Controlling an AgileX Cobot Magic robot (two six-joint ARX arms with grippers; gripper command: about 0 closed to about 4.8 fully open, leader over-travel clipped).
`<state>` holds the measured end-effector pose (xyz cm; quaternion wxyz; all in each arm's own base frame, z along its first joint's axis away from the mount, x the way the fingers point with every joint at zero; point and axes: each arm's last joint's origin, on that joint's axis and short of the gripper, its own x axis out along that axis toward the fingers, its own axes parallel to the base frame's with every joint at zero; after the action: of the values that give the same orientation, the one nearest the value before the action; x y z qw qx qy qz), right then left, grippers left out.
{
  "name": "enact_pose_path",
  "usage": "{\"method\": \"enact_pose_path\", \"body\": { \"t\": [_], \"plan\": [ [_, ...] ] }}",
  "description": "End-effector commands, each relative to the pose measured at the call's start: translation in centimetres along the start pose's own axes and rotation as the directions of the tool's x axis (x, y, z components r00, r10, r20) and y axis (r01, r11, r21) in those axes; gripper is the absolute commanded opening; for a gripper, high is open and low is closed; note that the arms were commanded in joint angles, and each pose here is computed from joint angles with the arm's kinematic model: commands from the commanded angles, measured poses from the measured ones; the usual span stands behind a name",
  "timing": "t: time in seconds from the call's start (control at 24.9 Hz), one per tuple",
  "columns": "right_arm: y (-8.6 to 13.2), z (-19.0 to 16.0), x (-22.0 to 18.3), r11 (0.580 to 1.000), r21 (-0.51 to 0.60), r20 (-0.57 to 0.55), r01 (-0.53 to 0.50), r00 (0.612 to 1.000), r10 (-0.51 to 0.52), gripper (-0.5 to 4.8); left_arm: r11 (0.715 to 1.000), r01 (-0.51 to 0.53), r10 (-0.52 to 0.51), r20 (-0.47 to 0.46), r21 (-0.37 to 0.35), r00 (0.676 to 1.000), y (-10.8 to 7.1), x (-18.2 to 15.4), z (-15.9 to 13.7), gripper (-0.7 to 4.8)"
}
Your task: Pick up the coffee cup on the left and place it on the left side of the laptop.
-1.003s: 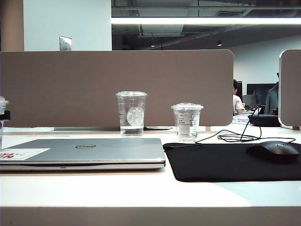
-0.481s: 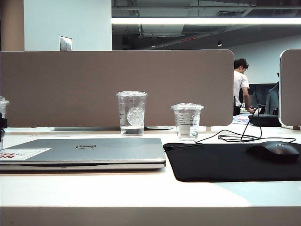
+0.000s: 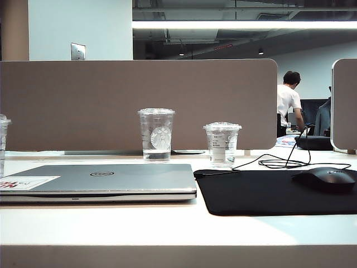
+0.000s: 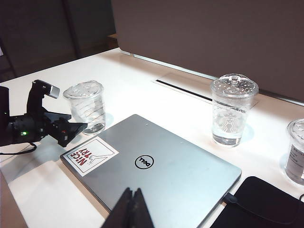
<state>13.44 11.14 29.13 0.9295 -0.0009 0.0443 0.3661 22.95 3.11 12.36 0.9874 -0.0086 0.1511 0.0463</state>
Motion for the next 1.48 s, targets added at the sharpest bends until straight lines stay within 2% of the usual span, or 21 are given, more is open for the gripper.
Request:
{"method": "enact_pose_path", "body": {
  "t": [0.04, 0.08, 0.12, 0.16, 0.24, 0.44, 0.48, 0.56, 0.6, 0.68, 0.72, 0.8, 0.88, 1.16, 1.36, 1.48],
  "plan": [
    [0.0, 0.6, -0.1, 1.000, -0.007, 0.049, -0.002, 0.999, 0.002, -0.04, 0.999, -0.006, 0.008, -0.066, 0.040, 0.998, 0.0, -1.1, 0.6, 3.66],
    [0.0, 0.6, -0.1, 1.000, -0.007, 0.047, -0.002, 0.999, 0.002, -0.04, 0.999, -0.005, 0.008, -0.076, 0.039, 0.997, 0.0, -1.6, 0.9, 3.57],
    [0.0, 0.6, -0.1, 1.000, -0.006, 0.047, -0.001, 0.999, 0.002, -0.04, 0.999, -0.005, 0.008, -0.084, 0.039, 0.996, 0.0, -1.9, 1.1, 3.24],
    [0.0, 0.6, -0.1, 1.000, -0.007, 0.047, -0.002, 0.999, 0.002, -0.04, 0.999, -0.004, 0.008, -0.097, 0.038, 0.995, 0.0, -2.5, 1.4, 2.41],
    [0.0, 0.6, -0.1, 1.000, -0.006, 0.047, -0.001, 0.999, 0.002, -0.04, 0.999, -0.003, 0.007, -0.111, 0.038, 0.994, -0.1, -3.4, 1.8, 1.82],
    [0.0, 0.6, -0.1, 1.000, -0.006, 0.047, -0.001, 0.999, 0.002, -0.04, 0.999, 0.006, -0.002, -0.121, 0.035, 0.993, -0.2, -5.7, 2.8, 1.82],
    [0.0, 0.6, -0.1, 1.000, -0.006, 0.047, -0.001, 0.999, 0.002, -0.04, 0.999, 0.006, -0.002, -0.131, 0.034, 0.991, -0.2, -6.3, 2.9, 1.58],
    [0.0, 0.6, -0.1, 1.000, -0.006, 0.047, -0.002, 0.999, 0.002, -0.04, 0.999, 0.012, -0.007, -0.148, 0.033, 0.989, -0.3, -7.2, 3.0, 0.23],
    [0.0, 0.6, -0.1, 1.000, -0.006, 0.047, -0.001, 0.999, 0.002, -0.04, 0.999, 0.023, -0.018, -0.150, 0.031, 0.988, -0.3, -7.6, 3.0, -0.03],
    [0.0, 0.6, -0.1, 1.000, -0.007, 0.047, -0.002, 0.999, 0.002, -0.04, 0.996, 0.087, -0.083, -0.127, 0.023, 0.988, -0.6, -8.6, 3.4, -0.06],
    [0.0, 0.6, -0.1, 1.000, -0.006, 0.047, -0.002, 0.999, 0.002, -0.04, 0.990, 0.142, -0.140, -0.078, 0.014, 0.987, -0.7, -9.3, 3.9, -0.06],
    [0.0, 0.6, -0.1, 1.000, -0.006, 0.046, -0.001, 0.999, 0.002, -0.04, 0.988, 0.152, -0.152, -0.024, 0.024, 0.988, -0.8, -9.9, 4.5, -0.06],
    [0.0, 0.6, -0.1, 1.000, -0.006, 0.047, -0.001, 0.999, 0.002, -0.04, 0.989, 0.149, -0.149, 0.045, 0.005, 0.988, -0.9, -10.8, 5.1, -0.06],
    [0.0, 0.6, -0.1, 1.000, -0.006, 0.046, 0.001, 0.999, -0.001, -0.04, 0.999, 0.036, -0.039, 0.216, 0.021, 0.976, -1.0, -13.7, 6.3, -0.06],
    [0.0, 0.6, -0.1, 1.000, -0.006, 0.044, 0.001, 0.999, -0.001, -0.04, 0.997, 0.073, -0.081, 0.293, 0.037, 0.953, -1.6, -15.2, 6.3, -0.06],
    [0.0, 0.6, -0.1, 1.000, -0.006, 0.041, 0.001, 0.999, -0.001, -0.04, 0.992, 0.116, -0.126, 0.310, 0.050, 0.942, -2.3, -15.3, 5.0, -0.06]
  ]
}}
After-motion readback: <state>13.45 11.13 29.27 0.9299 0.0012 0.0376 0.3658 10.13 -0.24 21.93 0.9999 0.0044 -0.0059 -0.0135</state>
